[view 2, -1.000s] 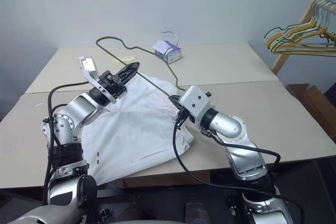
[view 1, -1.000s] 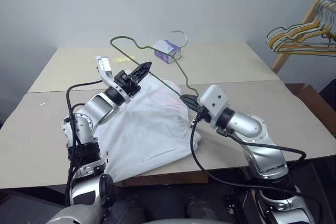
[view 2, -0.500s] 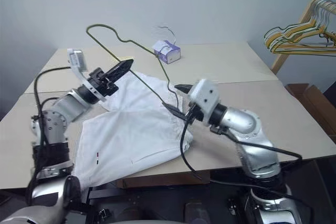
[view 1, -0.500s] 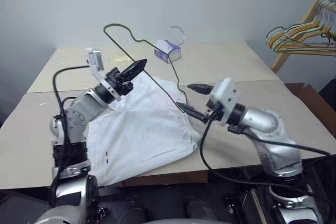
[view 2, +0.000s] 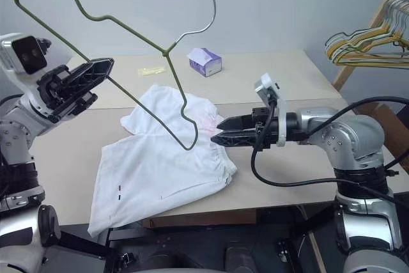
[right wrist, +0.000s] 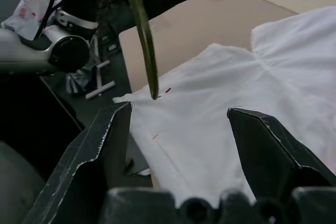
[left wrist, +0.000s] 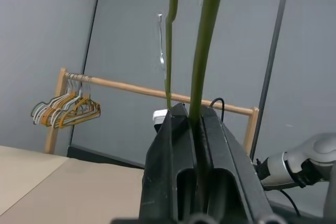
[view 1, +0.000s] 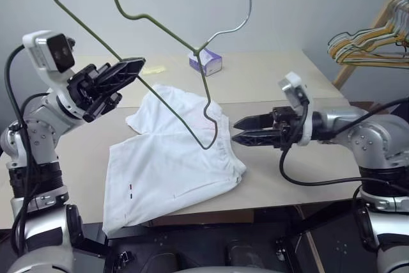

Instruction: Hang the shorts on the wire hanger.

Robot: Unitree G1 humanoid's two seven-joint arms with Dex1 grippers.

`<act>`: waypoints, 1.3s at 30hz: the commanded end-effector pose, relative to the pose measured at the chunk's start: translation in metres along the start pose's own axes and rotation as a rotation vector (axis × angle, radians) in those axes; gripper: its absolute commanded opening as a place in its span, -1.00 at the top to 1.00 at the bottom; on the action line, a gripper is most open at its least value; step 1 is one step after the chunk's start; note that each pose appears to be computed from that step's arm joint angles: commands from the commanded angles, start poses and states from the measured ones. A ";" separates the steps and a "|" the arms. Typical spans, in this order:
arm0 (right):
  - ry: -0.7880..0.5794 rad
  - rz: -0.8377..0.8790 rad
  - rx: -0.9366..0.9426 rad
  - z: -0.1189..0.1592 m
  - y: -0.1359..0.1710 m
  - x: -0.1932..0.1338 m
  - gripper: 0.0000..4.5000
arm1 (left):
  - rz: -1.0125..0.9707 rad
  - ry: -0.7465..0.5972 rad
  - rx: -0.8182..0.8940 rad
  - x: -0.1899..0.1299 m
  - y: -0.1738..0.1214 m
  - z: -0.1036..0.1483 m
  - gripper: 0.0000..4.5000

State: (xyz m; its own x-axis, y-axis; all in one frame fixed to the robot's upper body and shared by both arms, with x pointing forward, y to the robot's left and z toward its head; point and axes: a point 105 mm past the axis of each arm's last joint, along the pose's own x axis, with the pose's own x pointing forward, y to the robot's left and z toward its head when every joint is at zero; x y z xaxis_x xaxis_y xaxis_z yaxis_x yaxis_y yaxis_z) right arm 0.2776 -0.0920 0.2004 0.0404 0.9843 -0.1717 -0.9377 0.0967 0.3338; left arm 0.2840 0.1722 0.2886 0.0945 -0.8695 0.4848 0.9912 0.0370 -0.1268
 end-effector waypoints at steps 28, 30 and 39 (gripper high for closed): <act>-0.025 0.134 0.003 0.024 0.012 0.044 0.95 | -0.053 -0.047 0.048 0.011 -0.006 -0.003 1.00; -0.024 0.131 0.004 0.023 0.012 0.044 0.98 | -0.033 -0.037 0.075 0.010 -0.004 -0.006 1.00; -0.080 0.130 -0.010 0.031 0.013 0.044 1.00 | 0.038 0.031 0.042 0.006 0.010 -0.025 0.07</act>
State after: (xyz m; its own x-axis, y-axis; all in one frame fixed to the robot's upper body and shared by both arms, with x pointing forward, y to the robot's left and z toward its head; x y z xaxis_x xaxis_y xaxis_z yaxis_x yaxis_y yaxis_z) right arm 0.2782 -0.0412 0.2071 -0.0566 0.9923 -0.1099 -0.9231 -0.0101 0.3844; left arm 0.2910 0.1561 0.2665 0.1246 -0.8706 0.4760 0.9897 0.0751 -0.1218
